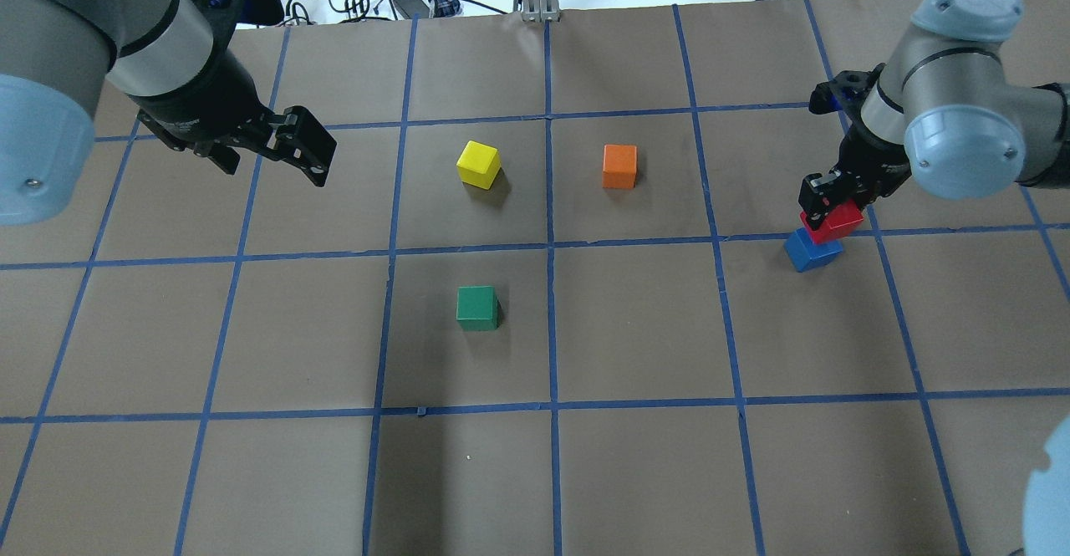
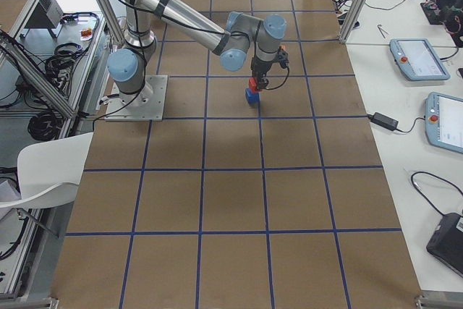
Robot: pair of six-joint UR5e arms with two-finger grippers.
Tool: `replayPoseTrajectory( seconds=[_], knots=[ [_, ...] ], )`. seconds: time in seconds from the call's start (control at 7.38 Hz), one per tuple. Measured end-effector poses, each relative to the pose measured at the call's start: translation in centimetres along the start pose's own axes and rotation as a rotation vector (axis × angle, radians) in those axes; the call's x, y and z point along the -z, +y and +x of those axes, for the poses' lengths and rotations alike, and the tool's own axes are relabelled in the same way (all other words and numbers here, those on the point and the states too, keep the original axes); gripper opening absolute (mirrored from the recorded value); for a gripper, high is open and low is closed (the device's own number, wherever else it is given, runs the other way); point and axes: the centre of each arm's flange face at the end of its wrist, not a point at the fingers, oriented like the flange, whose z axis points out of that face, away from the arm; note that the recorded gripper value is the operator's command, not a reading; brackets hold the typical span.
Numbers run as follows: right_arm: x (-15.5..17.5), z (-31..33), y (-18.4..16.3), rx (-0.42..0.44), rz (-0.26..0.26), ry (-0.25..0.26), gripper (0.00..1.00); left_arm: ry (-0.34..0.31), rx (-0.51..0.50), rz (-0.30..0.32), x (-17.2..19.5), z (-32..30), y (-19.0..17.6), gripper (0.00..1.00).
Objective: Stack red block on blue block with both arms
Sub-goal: 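Lower the red cube onto the blue cube with the right gripper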
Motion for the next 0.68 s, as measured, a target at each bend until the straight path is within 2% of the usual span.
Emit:
replayPoseTrajectory(
  seconds=[0.14,0.41,0.54,0.68],
  knots=[
    [-0.24,-0.02,0.01,-0.001,0.002,0.0,0.0,0.0,0.0,0.0,-0.01,0.0,-0.01,1.0],
    [-0.51,-0.14,0.06,-0.001,0.0,-0.002,0.25,0.0,-0.001,0.0,-0.02,0.0,-0.01,1.0],
    [-0.71,-0.2,0.15,-0.001,-0.003,-0.004,0.42,0.001,-0.001,0.0,-0.01,0.01,-0.01,1.0],
    [-0.85,-0.25,0.22,-0.002,-0.005,-0.004,0.73,0.001,-0.001,0.0,0.0,0.01,0.0,1.0]
  ],
)
